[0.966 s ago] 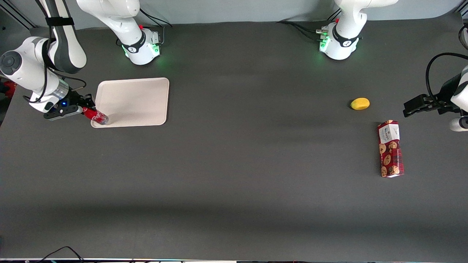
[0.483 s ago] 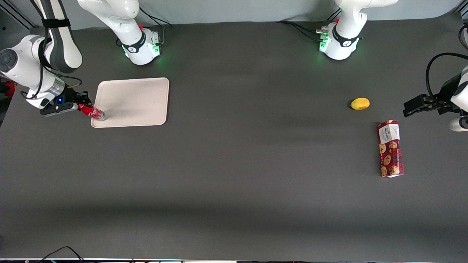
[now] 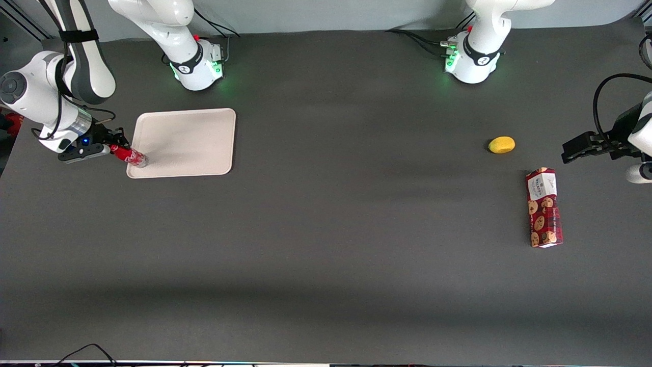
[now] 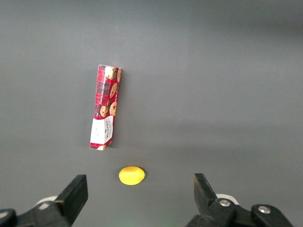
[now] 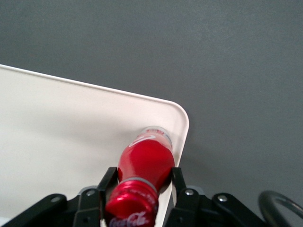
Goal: Place coke bottle on tray
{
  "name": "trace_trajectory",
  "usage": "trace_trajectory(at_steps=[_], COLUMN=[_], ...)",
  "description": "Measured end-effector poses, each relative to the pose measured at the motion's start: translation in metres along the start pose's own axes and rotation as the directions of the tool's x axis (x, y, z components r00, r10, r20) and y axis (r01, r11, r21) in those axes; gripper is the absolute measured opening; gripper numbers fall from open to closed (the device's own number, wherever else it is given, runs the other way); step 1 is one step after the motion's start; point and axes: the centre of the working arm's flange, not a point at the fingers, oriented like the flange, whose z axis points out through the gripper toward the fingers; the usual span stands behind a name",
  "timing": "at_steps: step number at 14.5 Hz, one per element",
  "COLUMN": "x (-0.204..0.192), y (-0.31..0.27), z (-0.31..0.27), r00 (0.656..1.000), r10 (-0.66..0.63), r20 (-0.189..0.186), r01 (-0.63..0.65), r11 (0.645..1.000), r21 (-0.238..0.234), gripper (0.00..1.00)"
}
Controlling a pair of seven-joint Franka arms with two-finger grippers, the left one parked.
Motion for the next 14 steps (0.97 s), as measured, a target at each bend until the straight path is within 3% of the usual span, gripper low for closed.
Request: trace_trajectory(at_steps=[4, 8, 10, 12, 14], x=[0.016, 0.073, 0.105, 0.128, 0.146], y=[0.005, -0.013, -0.043, -0.077, -0.1], z=[-0.022, -0.113, -0.182, -0.241, -0.28], r00=[1.0, 0.998, 0.999, 0.998, 0.993], r10=[-0.012, -0.062, -0.051, -0.045, -0.044], r20=[-0.025, 0.004, -0.001, -0.046, -0.113], r01=[0.012, 0.062, 0.051, 0.041, 0.035], r11=[1.0, 0.997, 0.996, 0.995, 0.997], r21=[-0.024, -0.05, -0.079, -0.095, -0.075], gripper=[0.98, 1.0, 1.0, 1.0, 1.0])
